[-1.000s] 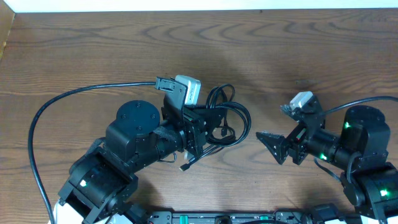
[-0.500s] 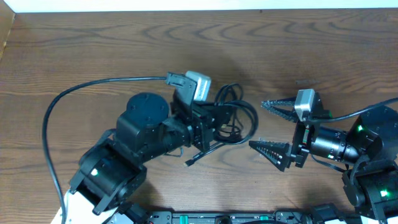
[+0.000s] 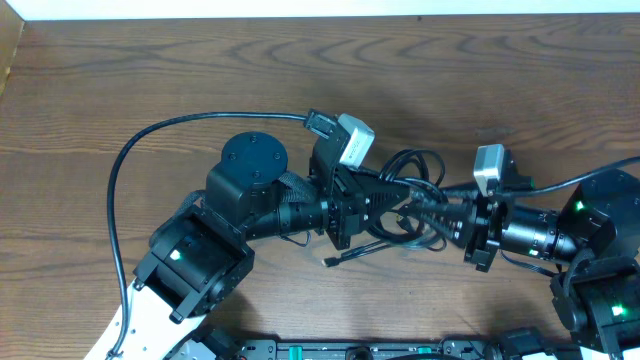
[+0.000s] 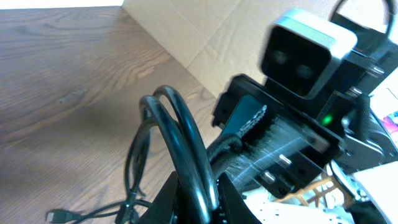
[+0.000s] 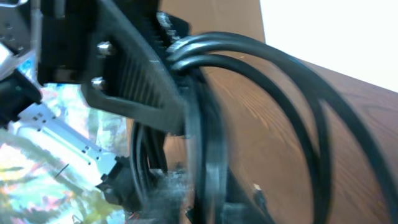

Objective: Untangle cables

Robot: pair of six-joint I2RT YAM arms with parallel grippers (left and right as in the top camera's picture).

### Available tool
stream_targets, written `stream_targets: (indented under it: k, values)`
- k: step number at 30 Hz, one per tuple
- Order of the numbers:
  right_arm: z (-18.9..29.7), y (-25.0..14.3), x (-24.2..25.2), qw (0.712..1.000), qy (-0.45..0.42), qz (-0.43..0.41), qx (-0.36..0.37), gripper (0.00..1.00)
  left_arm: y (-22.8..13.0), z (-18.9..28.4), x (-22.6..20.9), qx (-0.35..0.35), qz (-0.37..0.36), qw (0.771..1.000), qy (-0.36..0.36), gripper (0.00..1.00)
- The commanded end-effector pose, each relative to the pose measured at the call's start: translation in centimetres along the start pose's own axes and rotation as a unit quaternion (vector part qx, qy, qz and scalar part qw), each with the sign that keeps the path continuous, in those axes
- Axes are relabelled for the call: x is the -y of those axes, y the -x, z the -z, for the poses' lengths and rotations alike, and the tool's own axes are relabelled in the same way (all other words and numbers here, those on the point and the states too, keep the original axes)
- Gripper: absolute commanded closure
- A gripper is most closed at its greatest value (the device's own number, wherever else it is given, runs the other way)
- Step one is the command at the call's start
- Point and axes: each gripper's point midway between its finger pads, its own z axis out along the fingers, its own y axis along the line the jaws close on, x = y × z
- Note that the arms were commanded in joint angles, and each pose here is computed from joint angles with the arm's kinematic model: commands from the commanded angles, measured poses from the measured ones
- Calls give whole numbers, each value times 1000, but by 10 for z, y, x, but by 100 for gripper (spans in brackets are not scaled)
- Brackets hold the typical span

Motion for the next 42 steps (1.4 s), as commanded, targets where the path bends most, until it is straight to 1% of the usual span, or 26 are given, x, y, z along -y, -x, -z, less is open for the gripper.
stream_targets:
  k: [1,2,4,5,6,7,8,12,15,17,21,23,24,25,26,27,28,29,39,40,42]
  values:
    - [2,1,-2,1000,3,3,2,99,13,7,17,15,-26,999,-20,91]
    - [2,1,0,1000,-1,3,3,99,13,7,17,15,-26,999,-20,83]
    - [2,1,4,1000,-14,3,4,99,13,7,16,18,-26,999,-16,51]
    - [2,2,8,1000,-25,2,5,99,13,7,16,18,-26,999,-14,39]
    - [2,2,11,999,-35,2,7,99,14,8,15,19,-24,999,-13,28]
    - [3,3,17,999,-51,-5,9,99,14,8,13,19,-17,1000,-10,21]
    - [4,4,23,997,-69,-15,12,99,15,8,10,22,-1,1000,-2,17]
    - [9,9,47,988,-137,-56,32,99,18,13,-8,37,66,996,40,11]
    - [11,18,50,986,-147,-59,50,99,19,18,-22,51,109,990,74,6]
    - [12,23,49,986,-144,-52,59,99,20,19,-27,56,123,987,87,5]
    - [10,25,45,988,-133,-46,60,99,20,19,-27,56,118,988,88,5]
    - [9,24,41,990,-121,-46,57,99,20,19,-27,56,117,988,88,8]
    - [9,24,39,991,-116,-46,56,99,20,19,-27,57,116,988,88,13]
    - [9,24,39,991,-115,-46,55,99,21,19,-27,57,116,988,87,20]
    - [9,23,39,991,-115,-47,55,99,21,19,-27,57,116,988,87,28]
    - [9,23,39,991,-115,-47,55,99,21,19,-27,58,116,988,87,39]
    - [9,23,39,991,-115,-47,55,99,21,19,-27,58,116,988,87,48]
    - [9,23,39,991,-115,-47,55,99,21,19,-27,58,116,988,87,52]
    - [8,28,32,992,-96,-56,62,99,21,19,-27,57,116,988,87,52]
    - [7,30,30,993,-89,-51,64,99,21,19,-27,57,116,988,87,53]
    - [7,32,27,994,-80,-45,66,99,21,19,-27,57,116,988,87,67]
